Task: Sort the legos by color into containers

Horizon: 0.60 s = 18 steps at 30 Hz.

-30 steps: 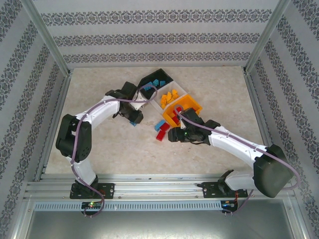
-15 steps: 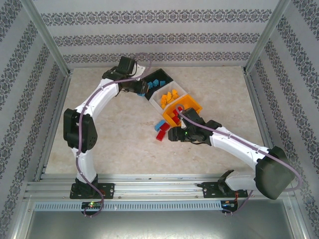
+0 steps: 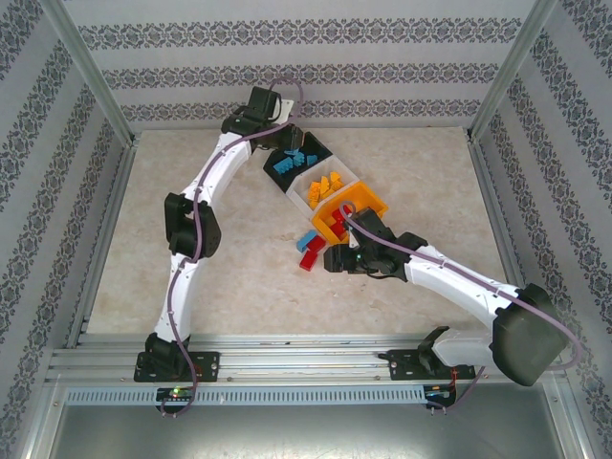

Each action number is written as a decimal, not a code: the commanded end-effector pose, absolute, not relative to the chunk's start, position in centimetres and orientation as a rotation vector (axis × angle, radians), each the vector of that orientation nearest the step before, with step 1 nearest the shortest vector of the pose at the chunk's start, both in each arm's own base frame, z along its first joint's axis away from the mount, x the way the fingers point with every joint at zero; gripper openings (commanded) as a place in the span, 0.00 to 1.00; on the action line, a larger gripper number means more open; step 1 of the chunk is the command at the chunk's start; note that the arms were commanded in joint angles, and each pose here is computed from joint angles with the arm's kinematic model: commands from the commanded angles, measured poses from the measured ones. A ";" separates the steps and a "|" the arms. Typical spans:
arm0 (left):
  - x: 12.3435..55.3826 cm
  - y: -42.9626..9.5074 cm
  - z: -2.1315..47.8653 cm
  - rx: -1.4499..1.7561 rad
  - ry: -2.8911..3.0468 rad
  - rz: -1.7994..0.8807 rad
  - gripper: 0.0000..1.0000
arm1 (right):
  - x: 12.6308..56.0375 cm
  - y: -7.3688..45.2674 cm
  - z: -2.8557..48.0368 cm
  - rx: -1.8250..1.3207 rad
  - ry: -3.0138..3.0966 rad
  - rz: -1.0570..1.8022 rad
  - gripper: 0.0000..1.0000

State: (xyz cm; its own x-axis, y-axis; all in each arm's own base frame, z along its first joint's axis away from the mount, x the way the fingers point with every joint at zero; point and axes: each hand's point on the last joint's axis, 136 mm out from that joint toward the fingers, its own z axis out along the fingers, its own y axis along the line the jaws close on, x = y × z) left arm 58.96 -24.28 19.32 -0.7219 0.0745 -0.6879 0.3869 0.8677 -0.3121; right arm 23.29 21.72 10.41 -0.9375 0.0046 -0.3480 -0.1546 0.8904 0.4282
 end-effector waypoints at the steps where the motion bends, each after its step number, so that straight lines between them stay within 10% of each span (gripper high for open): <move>1: 59.3 -24.1 19.0 0.282 2.348 -0.615 0.03 | 22.8 21.6 9.9 -0.108 2.731 0.639 0.62; 18: 62.3 -24.7 14.2 0.297 2.325 -0.592 0.21 | 22.5 21.6 9.2 -0.075 2.733 0.660 0.62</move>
